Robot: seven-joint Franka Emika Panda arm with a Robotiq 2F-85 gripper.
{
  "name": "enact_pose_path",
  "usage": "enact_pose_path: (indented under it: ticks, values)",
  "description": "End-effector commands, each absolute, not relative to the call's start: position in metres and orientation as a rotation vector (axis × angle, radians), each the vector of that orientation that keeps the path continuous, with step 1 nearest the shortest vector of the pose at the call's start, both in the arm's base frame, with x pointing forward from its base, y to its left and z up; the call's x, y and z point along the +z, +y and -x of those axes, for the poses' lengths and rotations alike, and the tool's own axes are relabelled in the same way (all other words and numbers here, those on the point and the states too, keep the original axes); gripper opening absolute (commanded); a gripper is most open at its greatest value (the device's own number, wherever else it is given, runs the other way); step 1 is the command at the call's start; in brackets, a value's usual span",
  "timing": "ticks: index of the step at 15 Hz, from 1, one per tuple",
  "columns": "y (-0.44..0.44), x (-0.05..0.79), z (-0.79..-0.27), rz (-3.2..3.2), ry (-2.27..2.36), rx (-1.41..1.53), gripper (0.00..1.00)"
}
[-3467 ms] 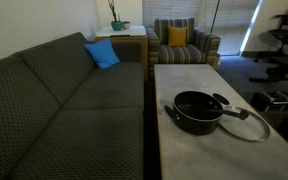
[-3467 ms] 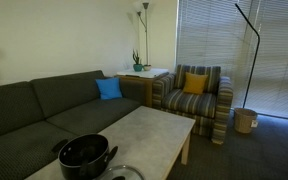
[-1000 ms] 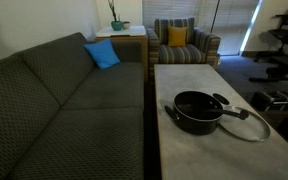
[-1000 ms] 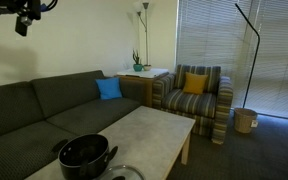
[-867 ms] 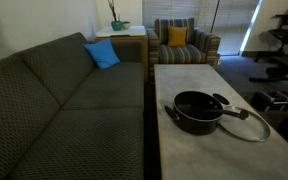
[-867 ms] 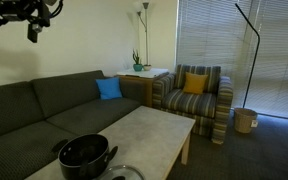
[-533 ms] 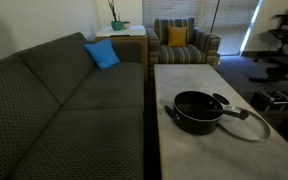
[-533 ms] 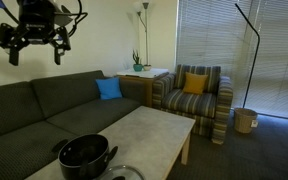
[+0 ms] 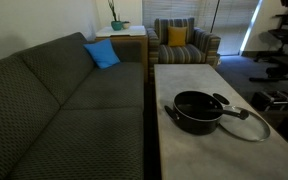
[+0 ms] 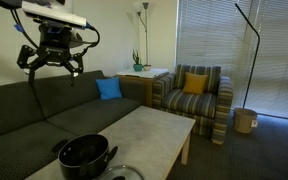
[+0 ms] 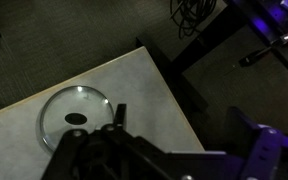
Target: Remove the black spoon from the pot and put it on the table
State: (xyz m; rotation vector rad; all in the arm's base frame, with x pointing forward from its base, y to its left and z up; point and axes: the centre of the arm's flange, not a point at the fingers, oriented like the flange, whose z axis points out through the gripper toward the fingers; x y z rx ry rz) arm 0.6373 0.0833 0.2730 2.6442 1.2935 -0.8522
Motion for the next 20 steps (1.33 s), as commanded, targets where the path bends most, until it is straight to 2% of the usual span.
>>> enact_pose_path:
  ticks: [1,9,12,17,18,20]
  values:
    - [0.086,0.274,-0.635,-2.635,1.298,-0.807,1.00]
    - [0.095,0.235,-0.677,-2.698,1.372,-0.337,1.00]
    - [0.104,0.202,-0.686,-2.660,1.390,-0.373,1.00]
    - [0.104,0.155,-0.694,-2.588,1.524,-0.604,1.00]
    - [0.106,0.162,-0.675,-2.628,1.455,-0.524,1.00]
    - [0.105,0.152,-0.677,-2.613,1.490,-0.572,1.00]
